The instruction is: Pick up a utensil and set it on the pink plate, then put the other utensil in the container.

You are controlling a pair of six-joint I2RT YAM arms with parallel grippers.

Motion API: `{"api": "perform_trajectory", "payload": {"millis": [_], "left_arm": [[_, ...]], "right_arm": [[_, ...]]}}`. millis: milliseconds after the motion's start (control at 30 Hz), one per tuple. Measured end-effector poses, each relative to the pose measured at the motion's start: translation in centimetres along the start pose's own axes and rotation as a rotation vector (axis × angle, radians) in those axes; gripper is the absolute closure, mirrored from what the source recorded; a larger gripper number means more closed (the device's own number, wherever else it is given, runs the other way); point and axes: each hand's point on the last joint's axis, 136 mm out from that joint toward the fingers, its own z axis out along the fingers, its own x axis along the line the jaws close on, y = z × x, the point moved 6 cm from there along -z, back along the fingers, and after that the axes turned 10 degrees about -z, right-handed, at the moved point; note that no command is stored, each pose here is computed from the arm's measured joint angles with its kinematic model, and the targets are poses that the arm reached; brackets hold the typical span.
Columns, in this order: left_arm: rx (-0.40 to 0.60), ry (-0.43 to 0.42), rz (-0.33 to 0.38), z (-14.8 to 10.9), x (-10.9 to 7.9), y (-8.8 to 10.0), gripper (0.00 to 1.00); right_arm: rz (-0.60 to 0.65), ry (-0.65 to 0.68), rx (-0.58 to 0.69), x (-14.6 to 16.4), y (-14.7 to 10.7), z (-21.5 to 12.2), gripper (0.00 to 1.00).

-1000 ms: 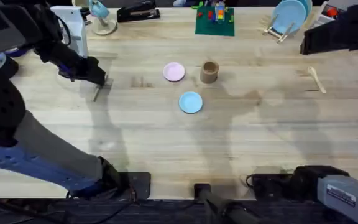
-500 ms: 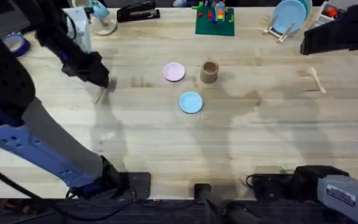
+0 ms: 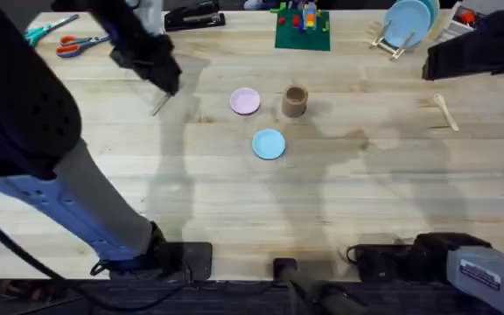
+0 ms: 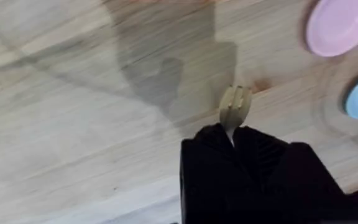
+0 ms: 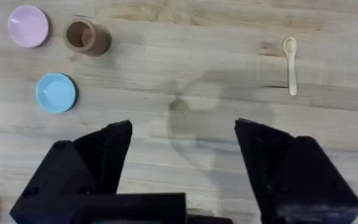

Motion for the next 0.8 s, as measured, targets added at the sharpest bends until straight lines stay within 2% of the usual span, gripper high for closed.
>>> {"api": "perform_trajectory", "payload": {"millis": [200, 467, 800], "left_arm": [[-0.008, -0.001, 0.128, -0.1, -5.0, 1.0, 0.959], [-0.029, -0.013, 0.250, 0.8, -10.6, 1.6, 0.959], [-0.165, -0.036, 0.374, 1.5, -17.1, 3.2, 0.959]], "right_arm": [[0.000, 0.000, 0.000, 0.0, 0.0, 0.0, 0.008], [0.000, 0.000, 0.000, 0.0, 0.0, 0.0, 0.007], [0.000, 0.000, 0.000, 0.0, 0.0, 0.0, 0.007]]}}
